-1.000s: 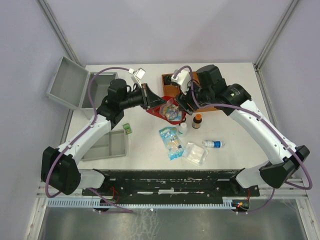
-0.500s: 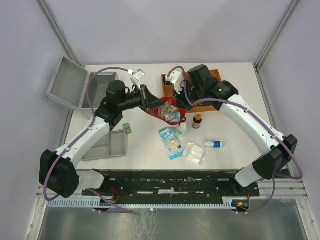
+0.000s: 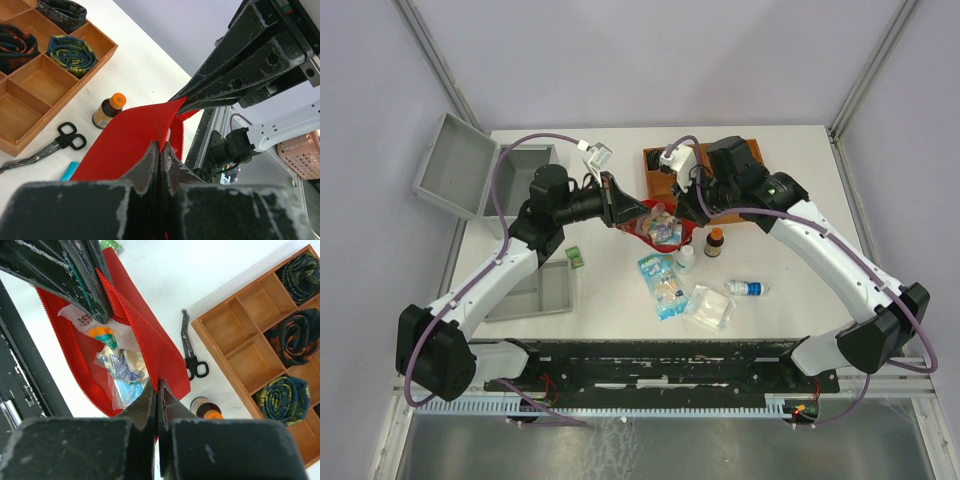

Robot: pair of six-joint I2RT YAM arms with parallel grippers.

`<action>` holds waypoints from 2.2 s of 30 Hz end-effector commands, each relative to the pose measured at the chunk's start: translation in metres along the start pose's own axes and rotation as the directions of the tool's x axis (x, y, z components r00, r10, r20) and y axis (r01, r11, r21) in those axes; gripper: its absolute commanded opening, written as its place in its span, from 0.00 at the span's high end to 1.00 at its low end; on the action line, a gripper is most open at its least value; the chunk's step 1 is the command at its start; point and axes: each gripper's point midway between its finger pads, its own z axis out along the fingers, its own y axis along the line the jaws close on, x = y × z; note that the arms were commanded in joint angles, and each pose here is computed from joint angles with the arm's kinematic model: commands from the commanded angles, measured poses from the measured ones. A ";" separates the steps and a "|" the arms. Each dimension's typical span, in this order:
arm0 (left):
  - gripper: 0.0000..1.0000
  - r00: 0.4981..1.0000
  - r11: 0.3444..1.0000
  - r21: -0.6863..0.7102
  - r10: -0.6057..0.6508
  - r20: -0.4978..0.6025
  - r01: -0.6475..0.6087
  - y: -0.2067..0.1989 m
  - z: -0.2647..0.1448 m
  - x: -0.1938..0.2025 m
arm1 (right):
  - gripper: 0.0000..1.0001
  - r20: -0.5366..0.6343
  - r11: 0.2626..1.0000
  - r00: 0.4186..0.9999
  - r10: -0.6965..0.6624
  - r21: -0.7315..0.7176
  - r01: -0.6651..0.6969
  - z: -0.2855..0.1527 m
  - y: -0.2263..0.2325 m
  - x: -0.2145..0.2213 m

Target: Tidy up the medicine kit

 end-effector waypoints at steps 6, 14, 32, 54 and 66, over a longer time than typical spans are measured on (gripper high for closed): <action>0.96 0.980 0.975 0.101 0.192 0.047 -0.196 -0.022 -0.007 -0.011 | 0.99 0.125 0.999 0.991 0.038 -0.031 -0.035 -0.015 0.007 -0.019; 0.61 0.964 0.960 0.096 0.256 0.073 -0.262 -0.023 -0.008 -0.017 | 1.00 0.107 0.994 0.990 0.096 -0.069 -0.089 -0.011 0.007 -0.010; 0.01 0.806 0.805 -0.055 0.587 -0.076 -0.591 -0.016 0.014 -0.006 | 0.99 0.067 0.967 0.973 0.221 -0.147 -0.209 0.006 0.014 -0.003; 0.02 0.631 0.547 -0.314 0.679 -0.374 -0.776 0.046 0.007 0.005 | 0.99 0.130 0.965 0.966 0.222 -0.169 -0.199 -0.002 0.020 -0.012; 0.01 0.479 0.356 -0.327 0.726 -0.493 -0.876 0.067 0.002 0.016 | 1.00 0.177 0.938 0.943 0.283 -0.256 -0.233 -0.007 0.032 -0.023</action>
